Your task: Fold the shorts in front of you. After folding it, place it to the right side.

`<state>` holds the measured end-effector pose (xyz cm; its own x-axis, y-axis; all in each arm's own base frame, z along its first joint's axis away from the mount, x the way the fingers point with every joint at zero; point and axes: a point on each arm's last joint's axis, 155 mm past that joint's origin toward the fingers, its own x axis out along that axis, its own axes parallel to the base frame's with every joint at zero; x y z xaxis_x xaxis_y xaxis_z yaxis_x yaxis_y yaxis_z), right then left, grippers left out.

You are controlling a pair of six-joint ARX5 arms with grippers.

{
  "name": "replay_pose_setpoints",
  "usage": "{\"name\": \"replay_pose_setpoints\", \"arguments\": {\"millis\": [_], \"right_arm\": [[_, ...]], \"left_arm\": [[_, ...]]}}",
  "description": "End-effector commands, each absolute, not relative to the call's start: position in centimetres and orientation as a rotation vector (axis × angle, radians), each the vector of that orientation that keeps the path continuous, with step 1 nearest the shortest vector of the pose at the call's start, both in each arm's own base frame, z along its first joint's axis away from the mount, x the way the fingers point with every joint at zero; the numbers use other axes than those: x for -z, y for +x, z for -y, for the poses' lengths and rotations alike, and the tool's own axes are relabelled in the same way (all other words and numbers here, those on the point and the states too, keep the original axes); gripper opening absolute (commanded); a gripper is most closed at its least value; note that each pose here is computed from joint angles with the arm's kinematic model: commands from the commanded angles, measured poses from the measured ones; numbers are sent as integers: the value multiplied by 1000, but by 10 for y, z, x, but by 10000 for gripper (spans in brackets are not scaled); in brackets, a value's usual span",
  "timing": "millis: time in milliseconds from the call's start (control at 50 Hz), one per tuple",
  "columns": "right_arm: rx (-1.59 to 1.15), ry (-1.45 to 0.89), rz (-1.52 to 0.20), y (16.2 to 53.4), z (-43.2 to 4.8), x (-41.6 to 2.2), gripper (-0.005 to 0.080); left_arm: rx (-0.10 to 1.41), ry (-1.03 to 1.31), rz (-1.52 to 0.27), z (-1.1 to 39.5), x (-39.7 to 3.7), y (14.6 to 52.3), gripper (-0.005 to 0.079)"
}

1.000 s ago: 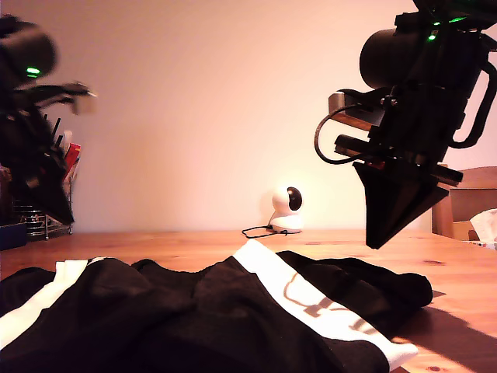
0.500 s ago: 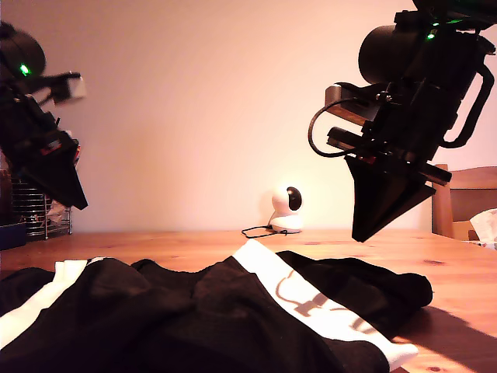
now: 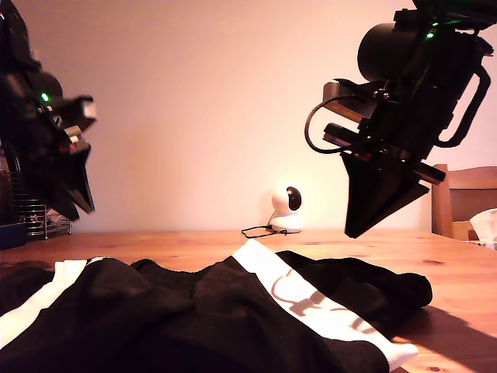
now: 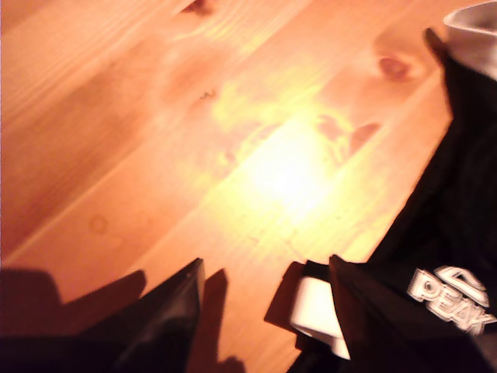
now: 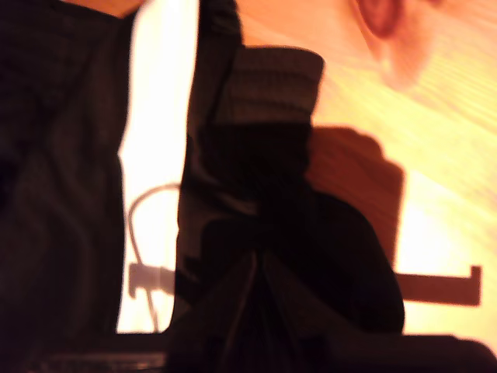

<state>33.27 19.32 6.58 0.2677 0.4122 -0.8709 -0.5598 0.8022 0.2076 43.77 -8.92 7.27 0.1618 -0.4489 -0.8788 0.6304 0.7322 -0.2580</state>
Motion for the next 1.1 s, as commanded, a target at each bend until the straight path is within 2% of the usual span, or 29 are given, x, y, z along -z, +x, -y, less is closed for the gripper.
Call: {"name": "replay_pose_setpoints", "arguments": {"millis": [0,180,700,1080], "right_arm": [[-665,-150,-1137,329,-193,-58,-13],[-665,-147,-1120,332,-194,-60,-13],[-667,-144,-1091,338,-197,-63,-13],[-664,-139,-1093,338,-197,-63,-13]], "left_arm": [[789,151,-1247,89,-48,430,465],[801,118,-1343,87,-29,414,465],[826,74,-1376,95,-29,405,465],[870,81,-1452,112,-6,391,465]]}}
